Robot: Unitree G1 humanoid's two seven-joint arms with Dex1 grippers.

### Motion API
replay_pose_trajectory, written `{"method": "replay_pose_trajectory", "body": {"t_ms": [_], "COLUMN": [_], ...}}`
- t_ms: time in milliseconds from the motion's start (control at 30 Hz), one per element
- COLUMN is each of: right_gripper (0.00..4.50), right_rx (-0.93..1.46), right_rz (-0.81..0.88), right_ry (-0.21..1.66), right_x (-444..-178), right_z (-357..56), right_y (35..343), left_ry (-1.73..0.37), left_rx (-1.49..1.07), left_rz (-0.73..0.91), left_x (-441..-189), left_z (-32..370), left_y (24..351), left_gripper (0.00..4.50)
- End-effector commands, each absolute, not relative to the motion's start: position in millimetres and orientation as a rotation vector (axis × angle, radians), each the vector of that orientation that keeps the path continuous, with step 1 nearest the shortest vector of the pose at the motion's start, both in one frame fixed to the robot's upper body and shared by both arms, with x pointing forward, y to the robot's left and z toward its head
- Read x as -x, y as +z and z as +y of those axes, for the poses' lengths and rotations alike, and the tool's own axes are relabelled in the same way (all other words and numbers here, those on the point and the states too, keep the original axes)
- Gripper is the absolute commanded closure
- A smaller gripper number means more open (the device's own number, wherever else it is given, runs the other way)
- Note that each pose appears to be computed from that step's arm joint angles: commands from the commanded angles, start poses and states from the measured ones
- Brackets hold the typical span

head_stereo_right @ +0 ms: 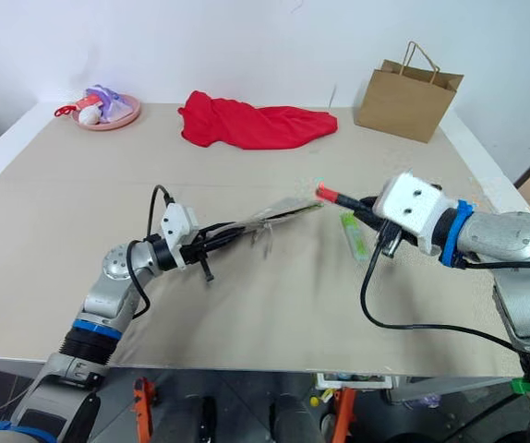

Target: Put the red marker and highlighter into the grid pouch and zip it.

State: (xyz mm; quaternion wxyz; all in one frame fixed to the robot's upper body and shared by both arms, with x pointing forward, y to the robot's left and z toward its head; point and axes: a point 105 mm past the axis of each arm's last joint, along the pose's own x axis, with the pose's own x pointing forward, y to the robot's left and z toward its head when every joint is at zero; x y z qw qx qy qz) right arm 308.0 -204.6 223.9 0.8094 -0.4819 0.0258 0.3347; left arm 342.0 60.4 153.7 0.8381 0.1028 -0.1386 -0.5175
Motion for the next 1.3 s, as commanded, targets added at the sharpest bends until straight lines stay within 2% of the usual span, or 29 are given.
{"method": "replay_pose_trajectory", "body": {"t_ms": [33,167,433,1300], "right_gripper": [4.04,4.04,4.04,4.04], "right_rx": [1.153,1.190,1.196,1.182], "right_rz": [0.039,0.042,0.020,-0.022], "right_ry": [0.720,0.717,0.708,0.738], "right_x": [-309,-316,-325,-319], "right_z": [-200,-200,-198,-189], "right_y": [222,215,220,239], "left_ry": [-1.103,-1.106,-1.109,-1.107], "left_rx": [-0.221,-0.217,-0.214,-0.223], "left_rz": [-0.362,-0.363,-0.361,-0.350], "left_x": [-338,-338,-337,-337], "left_z": [56,55,54,55], "left_y": [170,170,169,165], "left_gripper": [4.50,4.50,4.50,4.50]}}
